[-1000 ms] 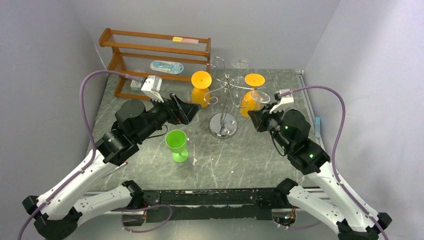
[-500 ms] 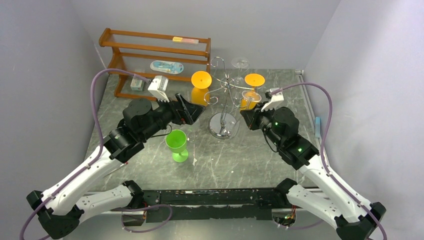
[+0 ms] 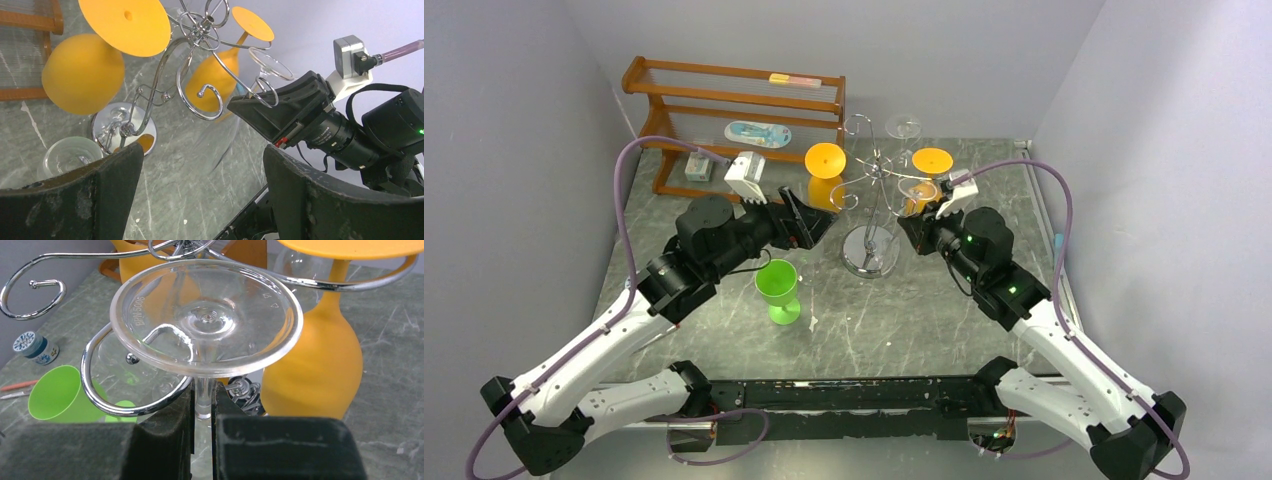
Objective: Place the wine glass upside down on the wine glass rack
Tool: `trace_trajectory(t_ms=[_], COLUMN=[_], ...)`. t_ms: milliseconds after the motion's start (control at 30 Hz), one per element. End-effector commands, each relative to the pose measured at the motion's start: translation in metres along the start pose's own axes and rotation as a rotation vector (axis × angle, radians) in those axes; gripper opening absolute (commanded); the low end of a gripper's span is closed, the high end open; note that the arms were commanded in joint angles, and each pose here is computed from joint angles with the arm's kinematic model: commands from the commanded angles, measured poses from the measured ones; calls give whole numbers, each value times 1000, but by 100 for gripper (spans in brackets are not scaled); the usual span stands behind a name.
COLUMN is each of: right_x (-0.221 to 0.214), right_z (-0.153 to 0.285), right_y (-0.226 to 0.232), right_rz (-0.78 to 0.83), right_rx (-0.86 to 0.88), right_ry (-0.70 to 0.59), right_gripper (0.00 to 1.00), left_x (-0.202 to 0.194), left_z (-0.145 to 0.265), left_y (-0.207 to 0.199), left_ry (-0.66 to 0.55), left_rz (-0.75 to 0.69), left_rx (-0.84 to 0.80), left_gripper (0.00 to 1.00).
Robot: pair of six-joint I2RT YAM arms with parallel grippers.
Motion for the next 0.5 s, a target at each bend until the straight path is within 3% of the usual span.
trace_trajectory(t_ms=[0, 467], right_x=[10, 11], right_z=[-3, -9], right_y=[5, 13], right_rz=[62, 104], right_rx=[99, 211], right_ry=[-59, -55], right_gripper=[0, 0], left_x=[-4, -7], left_z=[-3, -10], left_y=[-2, 2], left_ry=[17, 25], left_rz=[0, -2], left_rx=[-21, 0], left_gripper=[93, 94])
Point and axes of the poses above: each gripper's point midway between its finger pads, its own z axis back along the fingers, its own y axis along the line the jaws close on, x = y × z, the point moved 8 cm from there along z, back along the fingers, and after that the axes turned 6 degrees about z, right-handed, at the moved point
